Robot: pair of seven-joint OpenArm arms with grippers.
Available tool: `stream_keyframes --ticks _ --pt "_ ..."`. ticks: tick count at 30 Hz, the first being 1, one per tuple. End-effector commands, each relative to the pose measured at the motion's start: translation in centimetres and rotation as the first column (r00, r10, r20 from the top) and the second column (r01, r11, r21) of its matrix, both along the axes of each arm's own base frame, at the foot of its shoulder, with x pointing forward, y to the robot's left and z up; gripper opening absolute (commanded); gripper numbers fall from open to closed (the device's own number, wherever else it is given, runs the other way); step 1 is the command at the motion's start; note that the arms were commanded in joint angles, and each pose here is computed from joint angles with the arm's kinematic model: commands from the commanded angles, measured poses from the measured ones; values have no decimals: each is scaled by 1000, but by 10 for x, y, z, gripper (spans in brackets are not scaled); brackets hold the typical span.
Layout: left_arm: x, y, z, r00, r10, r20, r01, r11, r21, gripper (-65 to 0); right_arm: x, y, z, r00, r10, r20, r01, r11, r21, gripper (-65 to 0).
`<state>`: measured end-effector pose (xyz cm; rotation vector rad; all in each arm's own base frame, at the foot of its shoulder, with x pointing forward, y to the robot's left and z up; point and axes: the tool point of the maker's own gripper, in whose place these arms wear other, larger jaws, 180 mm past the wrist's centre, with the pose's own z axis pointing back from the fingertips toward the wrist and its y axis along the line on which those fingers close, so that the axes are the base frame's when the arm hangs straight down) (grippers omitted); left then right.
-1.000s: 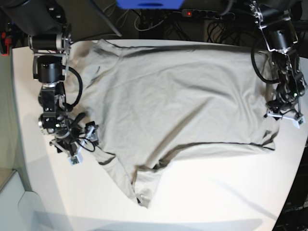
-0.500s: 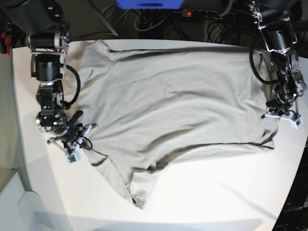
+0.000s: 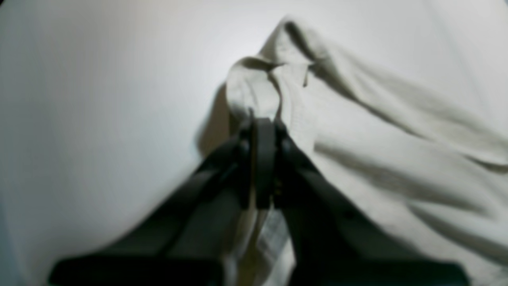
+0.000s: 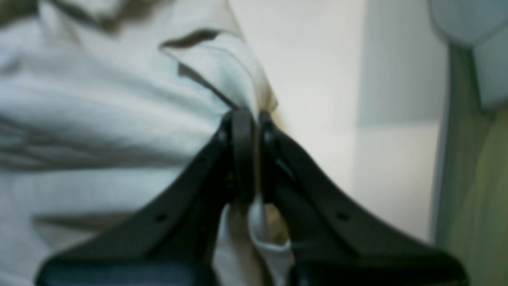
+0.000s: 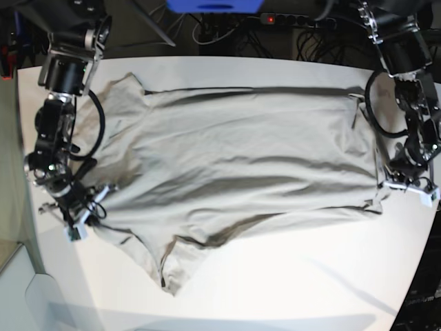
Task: Layout the t-shirt on the table in an organized manner, then fold the t-shirt properly
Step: 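Drag the shirt edge with both grippers away from the hem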
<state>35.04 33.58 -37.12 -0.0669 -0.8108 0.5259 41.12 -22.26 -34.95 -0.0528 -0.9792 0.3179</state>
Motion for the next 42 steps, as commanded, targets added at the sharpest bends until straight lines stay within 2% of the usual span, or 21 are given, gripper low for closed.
stream_keyframes --ticks 1,5,10,13,14,16,20,23,28,31,34,42 --pt "8 7 16 999 3 45 -4 1000 22 -639 3 -2 13 999 14 45 -14 1000 0 -650" --pt "-11 8 3 1000 -2 3 2 1000 30 -639 -26 -12 5 999 4 33 -3 999 -35 -650" --pt "-27 15 7 1000 -24 -18 25 996 81 -638 -55 -5 13 998 33 53 -29 996 -82 -650" --pt "-32 10 10 998 -45 -45 48 996 76 -638 -72 14 18 992 117 54 -111 989 -96 -650" --pt "-34 13 13 998 -37 -48 41 996 74 -638 -75 17 22 991 118 66 -111 989 -96 -650" --pt "-36 22 21 999 -34 -35 37 996 85 -638 -81 16 30 991 106 85 -97 990 -105 -650" --pt "-39 32 48 994 -101 28 98 990 105 -639 -84 10 53 987 35 157 -22 996 -85 -650" --pt "-40 39 59 995 -89 53 83 992 98 -639 -84 2 64 980 -19 198 32 997 -64 -650" --pt "-28 42 73 993 -88 85 78 990 114 -639 -78 10 73 976 10 218 7 997 -79 -650" --pt "-32 40 70 993 -96 74 87 989 117 -639 -80 5 77 974 -5 227 24 996 -83 -650" --pt "-51 40 51 996 -90 29 87 991 101 -639 -93 -13 71 976 -57 209 76 994 -85 -650" --pt "-86 26 10 992 -96 -85 101 993 56 -637 -112 9 43 993 15 118 -4 996 -93 -650"
